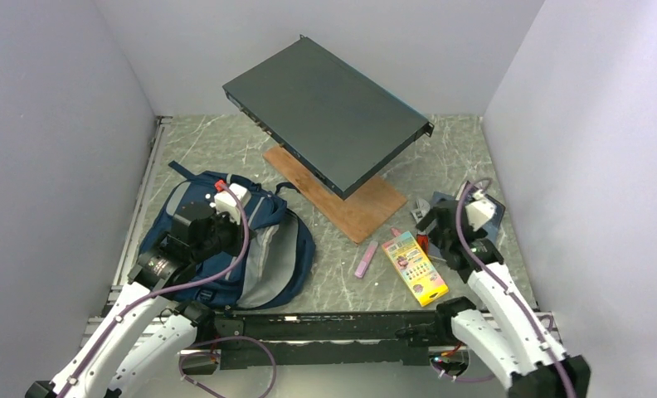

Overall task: Pack the student bag
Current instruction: Pick up the book from the center of the board.

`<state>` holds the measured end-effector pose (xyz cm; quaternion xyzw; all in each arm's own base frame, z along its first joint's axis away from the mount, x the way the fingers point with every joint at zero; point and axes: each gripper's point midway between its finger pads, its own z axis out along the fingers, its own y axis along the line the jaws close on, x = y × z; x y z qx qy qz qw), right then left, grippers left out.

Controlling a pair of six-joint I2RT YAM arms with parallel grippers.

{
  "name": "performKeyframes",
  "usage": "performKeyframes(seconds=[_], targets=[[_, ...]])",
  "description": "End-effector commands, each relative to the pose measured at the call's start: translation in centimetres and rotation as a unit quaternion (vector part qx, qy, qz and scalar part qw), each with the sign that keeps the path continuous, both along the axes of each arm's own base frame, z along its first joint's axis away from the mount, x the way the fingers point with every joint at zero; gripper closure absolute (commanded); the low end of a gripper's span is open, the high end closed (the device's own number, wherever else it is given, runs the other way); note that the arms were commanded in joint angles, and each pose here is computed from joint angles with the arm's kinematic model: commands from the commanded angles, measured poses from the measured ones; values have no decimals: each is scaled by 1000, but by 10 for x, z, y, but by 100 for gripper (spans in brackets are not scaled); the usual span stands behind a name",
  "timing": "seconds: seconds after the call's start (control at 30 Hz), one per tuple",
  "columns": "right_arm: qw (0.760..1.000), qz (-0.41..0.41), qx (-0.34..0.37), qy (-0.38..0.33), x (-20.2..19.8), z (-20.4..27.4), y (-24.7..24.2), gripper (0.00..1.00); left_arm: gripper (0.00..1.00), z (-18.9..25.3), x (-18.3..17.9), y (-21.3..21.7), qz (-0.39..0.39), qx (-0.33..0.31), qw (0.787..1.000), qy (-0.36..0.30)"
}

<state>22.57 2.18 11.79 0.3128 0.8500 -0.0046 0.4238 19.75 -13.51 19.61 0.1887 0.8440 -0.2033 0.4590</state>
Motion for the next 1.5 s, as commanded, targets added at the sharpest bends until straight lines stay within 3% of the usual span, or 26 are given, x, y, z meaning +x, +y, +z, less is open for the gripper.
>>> performKeyframes(seconds=[0.0,0.23,0.5,0.67,0.83,1.23,1.37,1.47], targets=[[996,-41,65,-44,31,5,-35,6,100,13,14,6,18,8,999,-38],[954,-271,100,-79,15,-18,-146,3,100,14,13,3,11,4,999,-40],[916,-369,108,-119,-27,-41,-194,2,100,8,15,1,10,8,1000,-28],[919,-301,177,-181,-15,-48,-182,4,100,5,16,1,12,11,1000,-22],[902,-238,203,-298,-8,-31,-174,7,100,0,19,5,24,21,999,-16],[892,-201,283,-289,-6,-60,-152,17,100,-7,23,8,35,35,999,-2],[902,-188,266,-282,-6,-58,-153,29,100,-8,22,7,33,34,999,-1],[911,-181,238,-283,-6,-51,-158,46,100,-8,22,7,32,35,999,2]])
